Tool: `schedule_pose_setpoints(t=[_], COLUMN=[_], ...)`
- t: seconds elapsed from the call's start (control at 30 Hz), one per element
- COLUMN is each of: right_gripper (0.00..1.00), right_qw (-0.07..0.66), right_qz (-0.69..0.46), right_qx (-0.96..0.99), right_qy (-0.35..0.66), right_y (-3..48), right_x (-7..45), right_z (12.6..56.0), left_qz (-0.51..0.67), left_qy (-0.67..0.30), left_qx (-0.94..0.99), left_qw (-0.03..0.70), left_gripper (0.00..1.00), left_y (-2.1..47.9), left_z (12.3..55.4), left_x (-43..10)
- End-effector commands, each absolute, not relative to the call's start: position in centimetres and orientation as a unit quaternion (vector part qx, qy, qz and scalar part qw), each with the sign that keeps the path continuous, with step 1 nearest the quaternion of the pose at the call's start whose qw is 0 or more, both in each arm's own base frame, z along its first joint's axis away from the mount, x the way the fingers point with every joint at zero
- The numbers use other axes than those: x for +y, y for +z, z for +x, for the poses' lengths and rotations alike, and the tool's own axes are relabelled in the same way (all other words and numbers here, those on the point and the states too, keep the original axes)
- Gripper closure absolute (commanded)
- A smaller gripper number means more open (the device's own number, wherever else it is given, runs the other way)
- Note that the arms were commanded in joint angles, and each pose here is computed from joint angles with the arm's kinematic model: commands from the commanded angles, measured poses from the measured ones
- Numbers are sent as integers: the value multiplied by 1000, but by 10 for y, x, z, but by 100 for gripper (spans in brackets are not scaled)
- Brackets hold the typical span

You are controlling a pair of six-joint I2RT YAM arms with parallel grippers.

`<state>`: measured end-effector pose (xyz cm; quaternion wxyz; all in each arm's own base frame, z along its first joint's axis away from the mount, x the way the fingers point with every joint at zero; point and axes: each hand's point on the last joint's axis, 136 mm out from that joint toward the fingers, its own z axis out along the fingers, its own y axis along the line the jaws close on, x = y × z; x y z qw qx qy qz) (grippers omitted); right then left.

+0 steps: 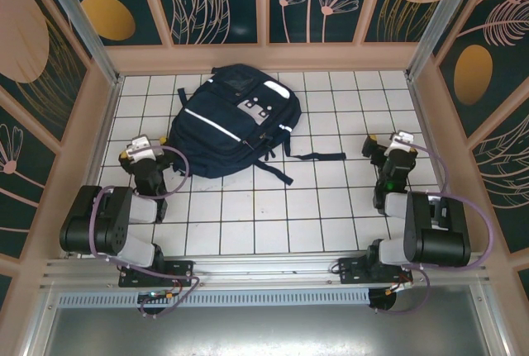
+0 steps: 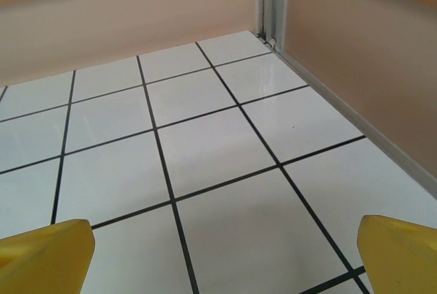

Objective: Pack books, pencil case, and school supplies into a backpack

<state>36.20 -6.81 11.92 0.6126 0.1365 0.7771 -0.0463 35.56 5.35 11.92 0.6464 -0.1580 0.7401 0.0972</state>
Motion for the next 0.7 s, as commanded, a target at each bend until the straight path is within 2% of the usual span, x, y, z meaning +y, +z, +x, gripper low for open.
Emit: schedule_pose_setpoints(t=[0.0, 0.3, 0.43, 0.47, 0.53, 0.6, 0.67], right_gripper=[1, 1, 1, 1, 1, 1, 1], right_qw=[634, 664, 694, 696, 698, 714, 698], right_qz=[134, 132, 143, 144, 120, 107, 112], right_qx=[761, 736, 705, 704, 705, 692, 708], right_qy=[2, 1, -28, -5, 29, -5, 0], right_y=[135, 146, 156, 156, 163, 171, 155], right_x=[-67, -65, -62, -56, -34, -28, -32], right_z=[366, 349, 328, 327, 335, 337, 348], left_qz=[-137, -133, -133, -133, -132, -133, -132], left_qy=[54, 54, 55, 55, 55, 56, 55], left_qx=[707, 719, 720, 720, 719, 719, 720], left_qw=[692, 680, 679, 679, 680, 680, 679], left_gripper=[1, 1, 1, 1, 1, 1, 1], left_y=[143, 139, 138, 138, 139, 139, 139], left_z=[361, 367, 366, 367, 367, 367, 367], left_x=[43, 41, 42, 41, 41, 42, 41])
